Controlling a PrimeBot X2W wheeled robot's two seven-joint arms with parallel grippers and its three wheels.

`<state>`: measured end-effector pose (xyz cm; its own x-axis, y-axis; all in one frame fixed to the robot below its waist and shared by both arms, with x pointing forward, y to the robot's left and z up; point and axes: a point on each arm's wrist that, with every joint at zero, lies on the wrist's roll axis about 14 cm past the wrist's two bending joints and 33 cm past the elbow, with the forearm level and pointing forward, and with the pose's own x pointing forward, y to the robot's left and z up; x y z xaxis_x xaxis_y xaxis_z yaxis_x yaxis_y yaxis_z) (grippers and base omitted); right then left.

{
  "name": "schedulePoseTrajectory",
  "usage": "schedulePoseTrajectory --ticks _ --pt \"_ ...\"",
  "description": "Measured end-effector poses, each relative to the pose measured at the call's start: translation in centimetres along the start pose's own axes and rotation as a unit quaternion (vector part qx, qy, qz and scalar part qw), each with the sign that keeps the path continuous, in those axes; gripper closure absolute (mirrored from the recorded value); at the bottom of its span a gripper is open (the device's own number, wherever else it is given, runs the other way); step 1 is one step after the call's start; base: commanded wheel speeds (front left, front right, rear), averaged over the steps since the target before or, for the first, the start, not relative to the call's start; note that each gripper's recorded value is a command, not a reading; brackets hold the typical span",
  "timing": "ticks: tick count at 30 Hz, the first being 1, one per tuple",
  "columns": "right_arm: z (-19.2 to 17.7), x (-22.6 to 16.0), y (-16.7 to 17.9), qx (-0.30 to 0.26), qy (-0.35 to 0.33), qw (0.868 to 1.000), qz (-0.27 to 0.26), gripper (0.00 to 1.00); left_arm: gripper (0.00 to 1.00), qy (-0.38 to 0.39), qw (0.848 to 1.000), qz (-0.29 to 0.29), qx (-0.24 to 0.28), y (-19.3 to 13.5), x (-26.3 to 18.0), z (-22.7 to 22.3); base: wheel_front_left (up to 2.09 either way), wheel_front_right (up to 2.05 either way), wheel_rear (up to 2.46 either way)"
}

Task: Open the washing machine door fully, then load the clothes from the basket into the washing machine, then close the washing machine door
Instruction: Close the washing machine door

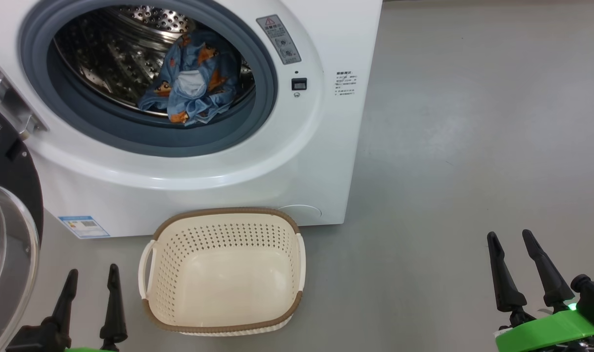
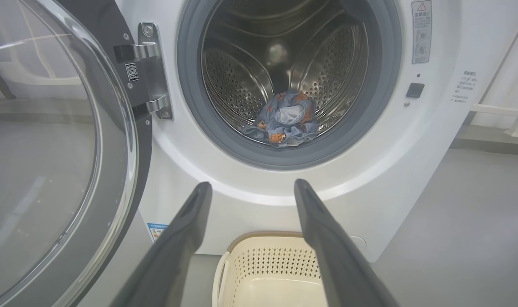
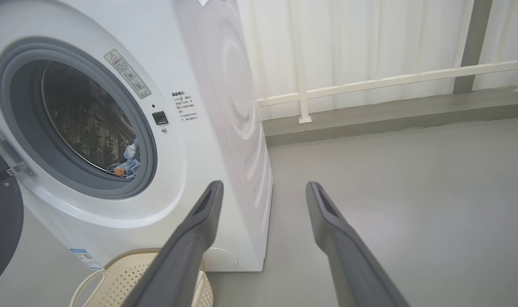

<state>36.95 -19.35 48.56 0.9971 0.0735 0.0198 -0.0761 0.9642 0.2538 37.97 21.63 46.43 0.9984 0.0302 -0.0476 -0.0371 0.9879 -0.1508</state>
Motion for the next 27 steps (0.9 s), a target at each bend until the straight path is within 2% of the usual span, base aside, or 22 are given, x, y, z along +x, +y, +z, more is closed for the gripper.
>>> schedulePoseTrajectory --ticks 7,19,27 --pt "0.16 -0.05 0.05 0.0 -0.002 1.0 0.0 0.0 0.0 -0.007 1.0 0.007 -0.005 0.14 -0.03 0.34 -0.24 0.24 0.0" --pt "0.17 0.04 0.33 0.001 -0.003 1.0 0.004 0.0 0.0 -0.013 1.0 0.007 -0.001 0.03 -0.23 0.75 -1.19 1.19 0.0" --pt "-0.22 -0.39 0.49 0.002 0.003 1.0 0.006 0.0 0.0 -0.011 1.0 0.01 -0.002 0.24 -0.93 0.6 -0.41 0.41 0.0"
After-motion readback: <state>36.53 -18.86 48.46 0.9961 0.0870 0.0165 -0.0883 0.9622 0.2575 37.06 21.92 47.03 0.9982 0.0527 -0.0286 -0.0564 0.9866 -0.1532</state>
